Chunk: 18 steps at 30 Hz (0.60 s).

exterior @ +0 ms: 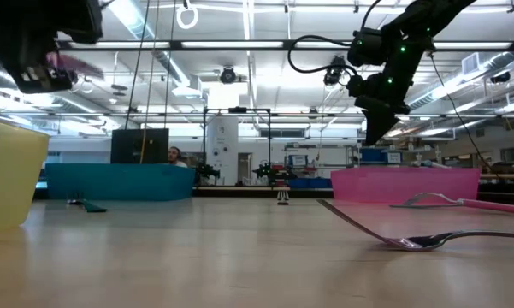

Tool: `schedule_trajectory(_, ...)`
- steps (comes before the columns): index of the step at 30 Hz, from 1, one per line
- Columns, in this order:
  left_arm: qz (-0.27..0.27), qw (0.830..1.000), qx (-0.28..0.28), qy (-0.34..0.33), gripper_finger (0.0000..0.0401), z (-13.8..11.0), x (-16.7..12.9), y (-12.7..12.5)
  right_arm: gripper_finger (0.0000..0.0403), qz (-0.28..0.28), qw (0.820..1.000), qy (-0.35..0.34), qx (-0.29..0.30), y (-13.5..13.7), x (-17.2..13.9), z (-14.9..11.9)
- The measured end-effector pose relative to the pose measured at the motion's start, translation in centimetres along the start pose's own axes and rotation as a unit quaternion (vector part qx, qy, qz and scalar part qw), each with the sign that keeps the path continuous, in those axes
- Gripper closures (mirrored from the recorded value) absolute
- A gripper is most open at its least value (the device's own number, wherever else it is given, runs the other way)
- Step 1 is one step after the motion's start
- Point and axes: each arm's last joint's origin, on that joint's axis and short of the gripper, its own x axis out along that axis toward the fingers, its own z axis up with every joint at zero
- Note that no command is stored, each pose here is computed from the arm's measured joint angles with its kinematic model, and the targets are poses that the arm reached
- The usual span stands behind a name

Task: Sort silverware by color (type)
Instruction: Put the blue fork into the yellow bin

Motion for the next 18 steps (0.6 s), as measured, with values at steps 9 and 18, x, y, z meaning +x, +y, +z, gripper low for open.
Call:
schedule_trajectory(9,-0.021,0.998,0.023,0.059,0.0401,-2.7,1.4,-2.9,0.0317,0.0,1.0,0.0,0.013,0.0,0.0,0.0)
schedule_trajectory(18,0.031,0.995,0.036,0.089,0.0401,-4.1,4.2,-3.9,0.0317,0.0,1.0,0.001,0.013,0.0,0.0,0.0)
